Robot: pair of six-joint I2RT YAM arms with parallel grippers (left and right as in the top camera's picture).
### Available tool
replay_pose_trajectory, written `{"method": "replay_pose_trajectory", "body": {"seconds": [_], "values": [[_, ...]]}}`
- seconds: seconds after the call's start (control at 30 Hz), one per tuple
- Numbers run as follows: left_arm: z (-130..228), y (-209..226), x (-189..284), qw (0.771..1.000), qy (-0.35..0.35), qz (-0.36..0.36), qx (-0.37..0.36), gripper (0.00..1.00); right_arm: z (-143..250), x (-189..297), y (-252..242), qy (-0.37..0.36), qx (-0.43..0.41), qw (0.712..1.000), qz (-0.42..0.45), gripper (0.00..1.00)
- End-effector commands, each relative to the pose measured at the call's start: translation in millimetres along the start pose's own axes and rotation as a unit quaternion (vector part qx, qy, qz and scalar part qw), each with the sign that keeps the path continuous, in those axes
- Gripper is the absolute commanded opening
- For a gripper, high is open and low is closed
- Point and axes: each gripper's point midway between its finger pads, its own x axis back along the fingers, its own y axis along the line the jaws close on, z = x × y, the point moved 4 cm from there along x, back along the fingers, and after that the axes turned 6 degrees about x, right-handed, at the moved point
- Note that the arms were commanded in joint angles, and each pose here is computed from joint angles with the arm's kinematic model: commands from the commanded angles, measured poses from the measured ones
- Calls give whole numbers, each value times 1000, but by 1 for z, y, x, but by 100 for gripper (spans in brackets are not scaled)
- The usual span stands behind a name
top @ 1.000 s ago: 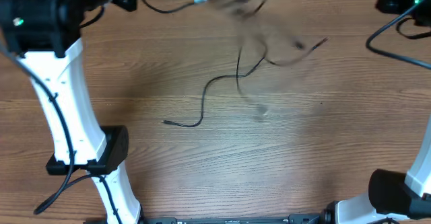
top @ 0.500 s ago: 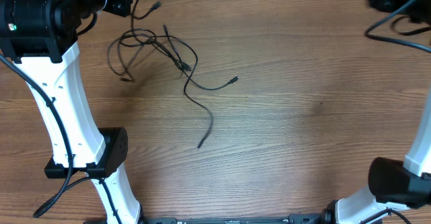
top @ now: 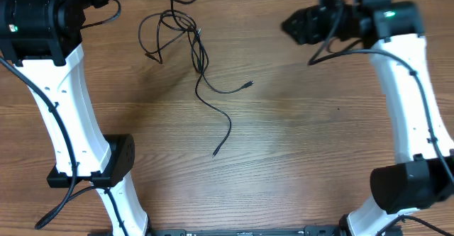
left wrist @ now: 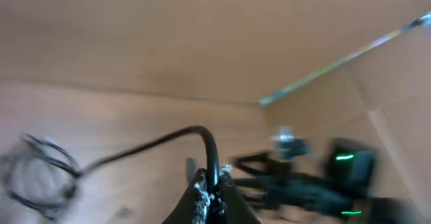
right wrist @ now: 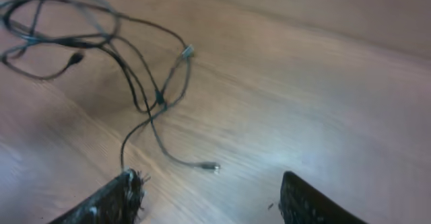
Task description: Untangle cables
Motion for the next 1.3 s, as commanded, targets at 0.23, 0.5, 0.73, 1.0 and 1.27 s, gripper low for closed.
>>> {"method": "replay_pose_trajectory", "body": {"seconds": [0.23,0.5,0.73,1.0,1.27], "values": [[20,-40,11,951,87,82,285,4,-41,-60,26,-109,163,980,26,54],[8,-61,15,926,94,127,344,4,-24,-117,76,-76,184,979,-38,64],[2,-68,16,923,88,144,346,4,-34,-130,133,-99,224,967,-70,63],[-2,-64,17,964,54,149,212,78,-45,-130,106,-100,204,973,43,4],[7,-3,10,973,-2,-28,-231,100,-58,-32,-14,-134,77,973,172,4]]}}
